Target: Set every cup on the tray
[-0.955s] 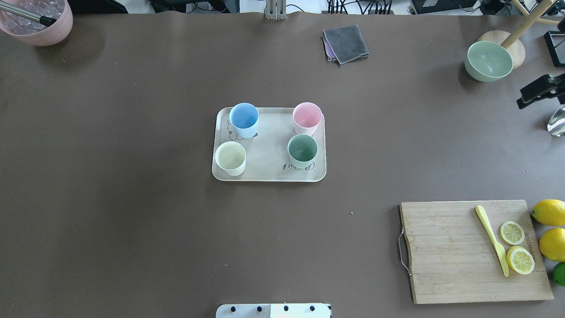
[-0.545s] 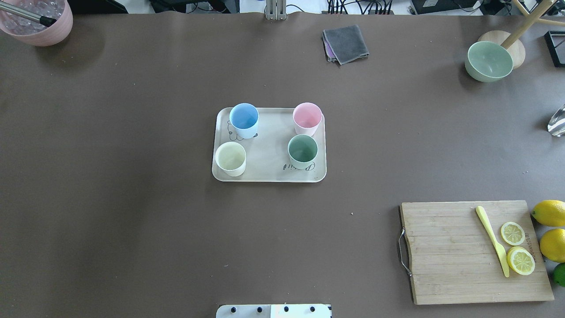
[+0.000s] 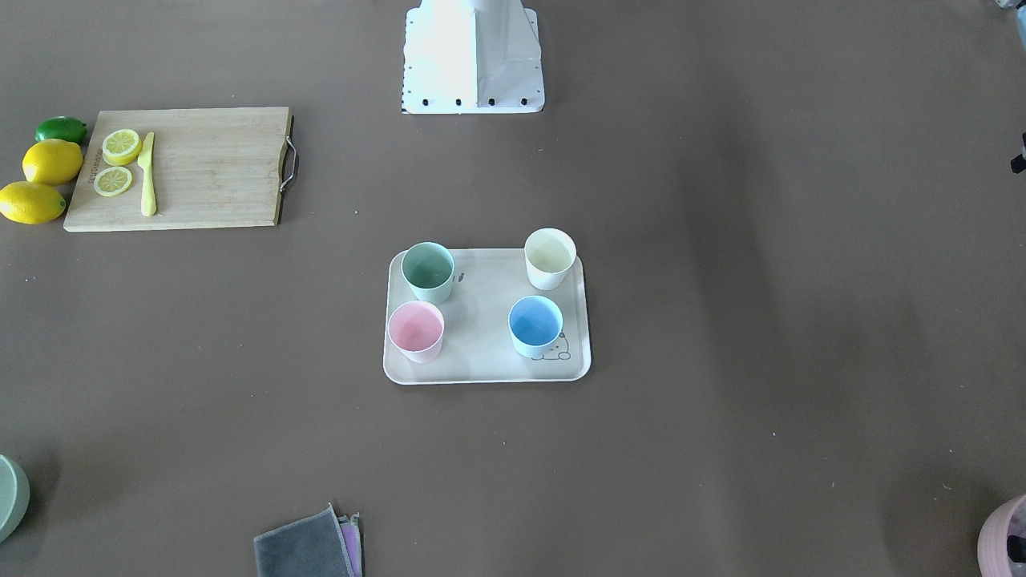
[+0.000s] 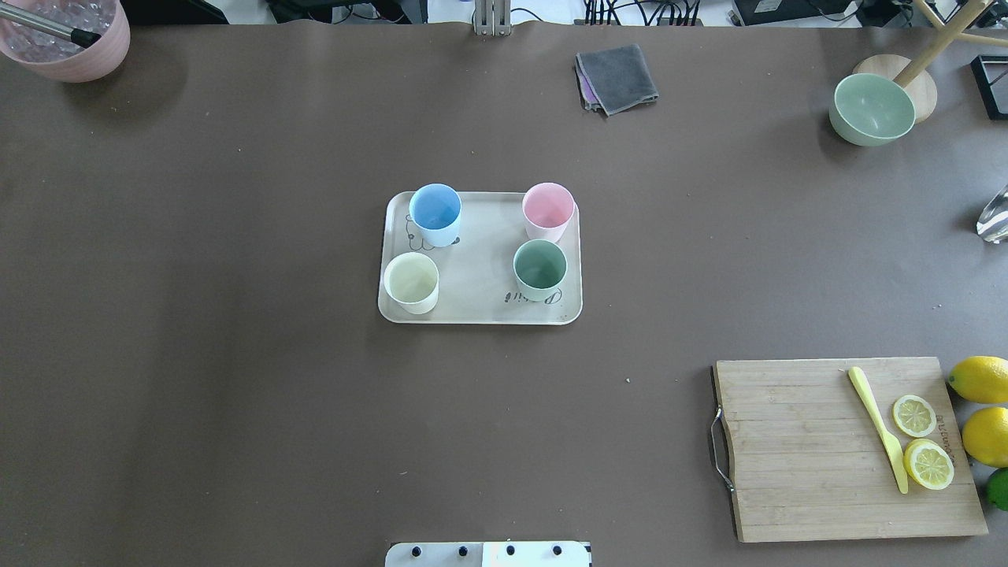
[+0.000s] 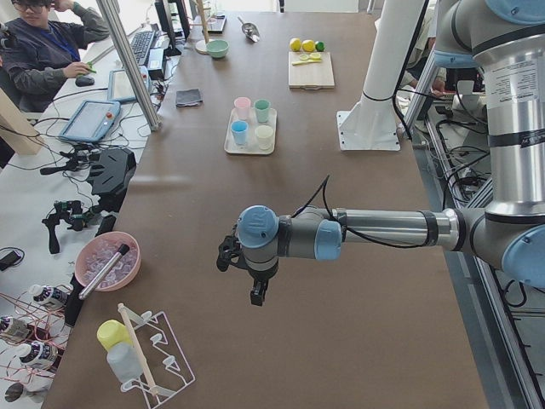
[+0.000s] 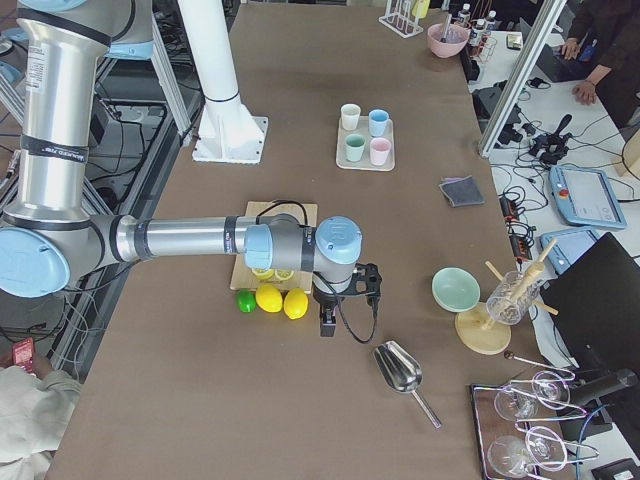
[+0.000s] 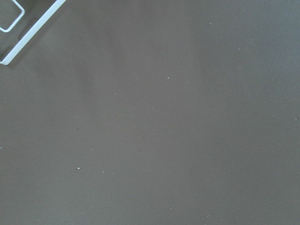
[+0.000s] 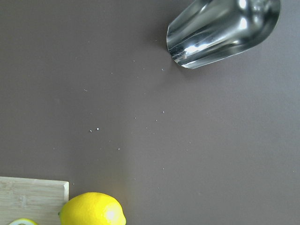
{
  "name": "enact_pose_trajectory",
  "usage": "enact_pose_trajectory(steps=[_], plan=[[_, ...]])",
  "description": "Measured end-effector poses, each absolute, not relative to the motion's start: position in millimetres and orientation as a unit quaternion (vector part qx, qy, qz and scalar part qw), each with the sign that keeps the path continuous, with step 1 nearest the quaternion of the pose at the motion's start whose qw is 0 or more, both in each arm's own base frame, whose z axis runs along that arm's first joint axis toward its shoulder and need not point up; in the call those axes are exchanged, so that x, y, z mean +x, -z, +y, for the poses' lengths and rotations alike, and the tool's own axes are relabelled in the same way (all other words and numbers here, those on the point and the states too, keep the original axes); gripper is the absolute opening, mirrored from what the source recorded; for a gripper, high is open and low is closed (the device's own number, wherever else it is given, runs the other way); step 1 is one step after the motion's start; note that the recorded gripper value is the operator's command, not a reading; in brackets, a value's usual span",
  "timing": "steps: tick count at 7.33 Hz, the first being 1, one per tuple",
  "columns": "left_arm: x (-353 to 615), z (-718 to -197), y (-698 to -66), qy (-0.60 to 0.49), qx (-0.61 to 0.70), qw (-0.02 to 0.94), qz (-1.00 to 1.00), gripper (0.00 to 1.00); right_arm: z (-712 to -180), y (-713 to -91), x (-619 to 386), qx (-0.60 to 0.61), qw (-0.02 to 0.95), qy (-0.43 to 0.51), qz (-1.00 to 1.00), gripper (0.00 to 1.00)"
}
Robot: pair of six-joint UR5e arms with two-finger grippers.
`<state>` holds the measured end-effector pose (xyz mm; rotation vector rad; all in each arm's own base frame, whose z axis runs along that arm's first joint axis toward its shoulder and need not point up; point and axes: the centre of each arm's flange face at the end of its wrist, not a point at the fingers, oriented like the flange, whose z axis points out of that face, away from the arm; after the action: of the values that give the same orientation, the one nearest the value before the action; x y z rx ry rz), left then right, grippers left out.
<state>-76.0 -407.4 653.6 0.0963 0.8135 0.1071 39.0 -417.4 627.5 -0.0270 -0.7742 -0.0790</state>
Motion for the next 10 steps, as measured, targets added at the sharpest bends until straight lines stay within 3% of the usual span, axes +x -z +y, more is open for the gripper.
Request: enact_pose_trajectory(steps=[10], plan=[[-89.6, -398.5, -648.4, -0.041, 0.061, 0.916, 0.394, 0.99, -414.2, -627.3, 40.2, -0.013, 0.921, 0.036, -0.388, 1.0]])
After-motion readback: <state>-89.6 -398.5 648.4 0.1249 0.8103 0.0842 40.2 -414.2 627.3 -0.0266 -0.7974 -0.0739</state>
